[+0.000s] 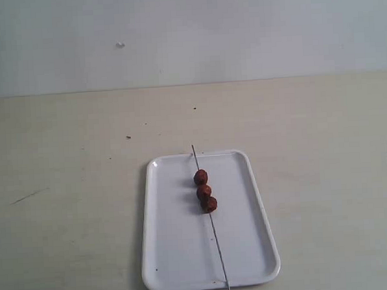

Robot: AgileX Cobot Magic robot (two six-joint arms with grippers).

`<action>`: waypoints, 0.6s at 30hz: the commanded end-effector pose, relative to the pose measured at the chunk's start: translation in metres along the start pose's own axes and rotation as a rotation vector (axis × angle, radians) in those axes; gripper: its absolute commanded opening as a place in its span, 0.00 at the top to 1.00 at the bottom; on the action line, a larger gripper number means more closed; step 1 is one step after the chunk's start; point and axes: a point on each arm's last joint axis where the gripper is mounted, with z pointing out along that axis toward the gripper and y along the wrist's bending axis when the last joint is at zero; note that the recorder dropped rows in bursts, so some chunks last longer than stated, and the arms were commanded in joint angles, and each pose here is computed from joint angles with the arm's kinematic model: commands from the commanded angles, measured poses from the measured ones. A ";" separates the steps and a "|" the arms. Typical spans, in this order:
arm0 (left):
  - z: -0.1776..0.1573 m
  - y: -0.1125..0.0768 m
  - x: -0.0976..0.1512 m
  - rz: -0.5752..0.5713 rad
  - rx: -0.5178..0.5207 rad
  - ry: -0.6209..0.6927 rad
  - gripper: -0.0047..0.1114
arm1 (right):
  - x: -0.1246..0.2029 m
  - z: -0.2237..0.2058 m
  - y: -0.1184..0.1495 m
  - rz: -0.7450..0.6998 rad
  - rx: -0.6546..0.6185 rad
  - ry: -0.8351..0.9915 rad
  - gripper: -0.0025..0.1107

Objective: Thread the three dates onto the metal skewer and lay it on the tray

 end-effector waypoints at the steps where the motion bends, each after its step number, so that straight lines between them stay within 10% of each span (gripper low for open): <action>1: -0.004 0.028 0.023 -0.073 -0.274 0.075 0.96 | 0.001 0.000 0.000 -0.006 -0.003 -0.005 0.98; 7: -0.015 0.047 0.054 0.002 -0.451 0.023 0.96 | 0.001 0.000 0.000 -0.006 -0.003 -0.005 0.98; 18: -0.023 0.046 0.055 0.149 -0.469 -0.061 0.96 | 0.001 0.000 0.000 -0.006 -0.003 -0.005 0.98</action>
